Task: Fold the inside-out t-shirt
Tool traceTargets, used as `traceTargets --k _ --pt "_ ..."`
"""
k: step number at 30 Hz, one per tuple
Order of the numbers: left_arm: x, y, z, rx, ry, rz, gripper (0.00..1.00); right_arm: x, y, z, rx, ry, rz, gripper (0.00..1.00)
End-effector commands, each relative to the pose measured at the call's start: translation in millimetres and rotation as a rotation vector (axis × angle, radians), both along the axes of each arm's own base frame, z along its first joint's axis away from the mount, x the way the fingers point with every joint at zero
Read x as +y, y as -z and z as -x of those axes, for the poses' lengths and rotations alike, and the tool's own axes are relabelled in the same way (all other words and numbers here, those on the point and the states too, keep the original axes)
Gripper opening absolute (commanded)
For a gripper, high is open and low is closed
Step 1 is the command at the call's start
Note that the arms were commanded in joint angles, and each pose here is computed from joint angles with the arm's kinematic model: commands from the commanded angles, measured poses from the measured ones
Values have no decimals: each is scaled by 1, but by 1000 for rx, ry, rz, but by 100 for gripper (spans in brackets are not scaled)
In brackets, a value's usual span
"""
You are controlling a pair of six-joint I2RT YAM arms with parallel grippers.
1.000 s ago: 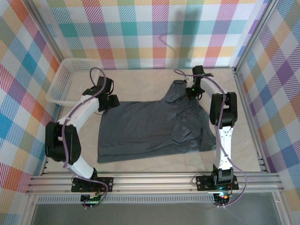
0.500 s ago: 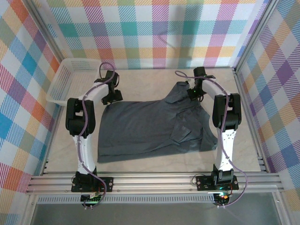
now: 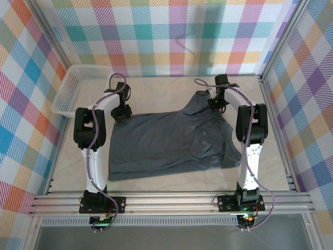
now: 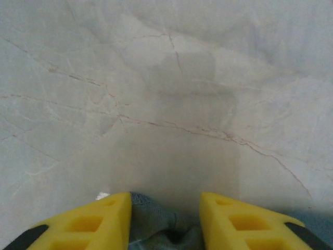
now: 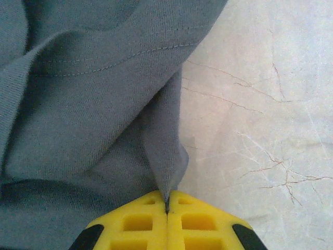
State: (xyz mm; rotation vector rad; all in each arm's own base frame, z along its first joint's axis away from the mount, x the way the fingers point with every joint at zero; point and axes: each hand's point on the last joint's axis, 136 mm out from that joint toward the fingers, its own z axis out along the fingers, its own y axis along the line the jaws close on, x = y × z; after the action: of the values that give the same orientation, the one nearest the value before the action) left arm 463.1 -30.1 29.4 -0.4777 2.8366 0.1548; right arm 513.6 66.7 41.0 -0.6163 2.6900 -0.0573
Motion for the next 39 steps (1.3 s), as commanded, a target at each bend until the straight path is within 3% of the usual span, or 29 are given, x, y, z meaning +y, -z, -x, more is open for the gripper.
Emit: traceTargets --k 1,6,10,17,26,28,31,33,39 --pt "16 2 5 26 -34 -14 30 0 -12 -1 -15 8 -12 0" --pt "26 -2 1 19 -47 -11 7 -6 -9 0 -11 25 16 0" --pt "32 -12 2 -1 -60 -1 0 -14 -8 0 -4 68 3 0" --pt "28 -12 12 -5 -87 55 0 -23 7 7 59 144 -69 0" --pt "15 -35 10 -53 -81 139 0 5 -40 -5 -6 154 -282 0" --pt "17 -41 16 -61 -91 147 0 1 -56 -5 -31 195 -344 0" --pt "20 -38 32 -64 -134 172 0 -16 -70 0 -62 374 -533 0" --pt "20 -32 44 -58 -160 184 0 -21 -61 7 -63 452 -630 0" --pt "22 -15 63 -37 -183 184 0 -18 -37 25 17 478 -638 0"
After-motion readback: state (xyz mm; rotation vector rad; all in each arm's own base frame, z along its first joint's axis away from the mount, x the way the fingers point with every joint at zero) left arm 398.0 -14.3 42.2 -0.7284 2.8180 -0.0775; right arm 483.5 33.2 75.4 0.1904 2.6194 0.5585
